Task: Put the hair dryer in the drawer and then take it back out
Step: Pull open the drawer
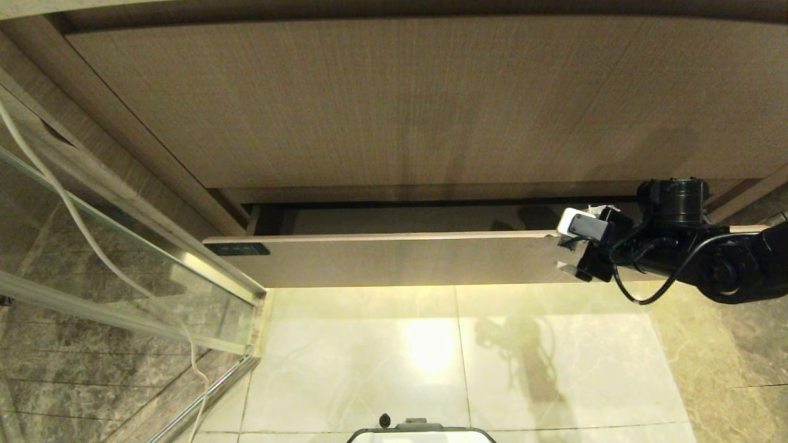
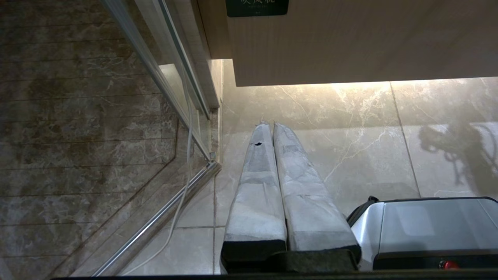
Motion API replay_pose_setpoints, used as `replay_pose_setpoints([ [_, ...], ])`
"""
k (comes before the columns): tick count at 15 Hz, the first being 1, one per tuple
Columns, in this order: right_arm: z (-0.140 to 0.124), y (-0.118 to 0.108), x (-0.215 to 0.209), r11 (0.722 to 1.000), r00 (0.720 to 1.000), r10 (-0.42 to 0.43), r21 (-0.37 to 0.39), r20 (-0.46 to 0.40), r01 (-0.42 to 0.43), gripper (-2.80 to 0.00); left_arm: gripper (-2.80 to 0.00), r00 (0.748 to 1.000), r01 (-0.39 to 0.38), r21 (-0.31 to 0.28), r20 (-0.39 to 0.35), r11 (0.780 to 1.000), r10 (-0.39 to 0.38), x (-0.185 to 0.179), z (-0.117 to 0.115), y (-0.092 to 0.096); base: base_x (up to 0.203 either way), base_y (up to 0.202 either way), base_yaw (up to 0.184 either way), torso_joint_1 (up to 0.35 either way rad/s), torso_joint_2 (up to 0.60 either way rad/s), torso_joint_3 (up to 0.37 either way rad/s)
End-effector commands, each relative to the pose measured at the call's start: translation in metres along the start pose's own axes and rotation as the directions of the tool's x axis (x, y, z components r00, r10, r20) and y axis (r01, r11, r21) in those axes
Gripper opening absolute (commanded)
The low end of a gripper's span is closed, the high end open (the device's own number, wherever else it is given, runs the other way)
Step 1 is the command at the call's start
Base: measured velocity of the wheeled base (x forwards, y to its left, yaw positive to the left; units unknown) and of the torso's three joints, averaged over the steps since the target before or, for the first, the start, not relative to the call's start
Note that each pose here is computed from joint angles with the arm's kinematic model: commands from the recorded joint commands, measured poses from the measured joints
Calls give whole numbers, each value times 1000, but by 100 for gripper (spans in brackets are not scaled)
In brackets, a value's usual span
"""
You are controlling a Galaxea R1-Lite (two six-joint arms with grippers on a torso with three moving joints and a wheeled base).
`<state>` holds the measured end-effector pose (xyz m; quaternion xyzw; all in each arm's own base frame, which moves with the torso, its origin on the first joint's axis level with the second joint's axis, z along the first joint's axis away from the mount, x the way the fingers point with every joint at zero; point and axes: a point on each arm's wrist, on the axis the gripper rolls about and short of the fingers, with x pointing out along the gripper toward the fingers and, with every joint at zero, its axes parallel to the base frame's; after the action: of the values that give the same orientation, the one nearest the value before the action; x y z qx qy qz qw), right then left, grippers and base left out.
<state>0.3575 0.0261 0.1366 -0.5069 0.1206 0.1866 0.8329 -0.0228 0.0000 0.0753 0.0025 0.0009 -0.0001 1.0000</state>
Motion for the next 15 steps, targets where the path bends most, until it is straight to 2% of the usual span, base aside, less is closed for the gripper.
replay_pose_setpoints([
  [1, 13, -17, -27, 997, 997, -70, -22, 38, 71, 0, -280, 1000, 0, 0, -1, 1000, 0, 0, 0, 0, 0, 0, 0, 0, 0, 0],
  [5, 19, -23, -44, 996, 996, -83, -18, 36, 84, 0, -280, 1000, 0, 0, 0, 1000, 0, 0, 0, 0, 0, 0, 0, 0, 0, 0],
  [9, 20, -26, -54, 996, 996, -83, -18, -10, 83, 0, -280, 1000, 0, 0, -1, 1000, 0, 0, 0, 0, 0, 0, 0, 0, 0, 0],
  [10, 21, -27, -61, 998, 997, -65, -14, -35, 65, -280, -280, 1000, 0, 0, -1, 1000, 0, 0, 0, 0, 0, 0, 0, 0, 0, 0],
  [12, 20, -28, -74, 995, 985, -95, 19, -143, 99, -280, -280, 1000, 0, 0, -1, 1000, 0, 0, 0, 0, 0, 0, 0, 0, 0, 0],
  [14, 18, -26, -86, 976, 952, -114, 149, -283, 161, -280, -280, 1000, 0, 0, -1, 1000, 0, 0, 0, 0, 0, 0, 0, 0, 0, 0],
  [15, 17, -25, -93, 960, 926, -125, 191, -357, 203, -280, -280, 1000, 0, 0, -1, 1000, 0, 0, 0, 0, 0, 0, 0, 0, 0, 0],
])
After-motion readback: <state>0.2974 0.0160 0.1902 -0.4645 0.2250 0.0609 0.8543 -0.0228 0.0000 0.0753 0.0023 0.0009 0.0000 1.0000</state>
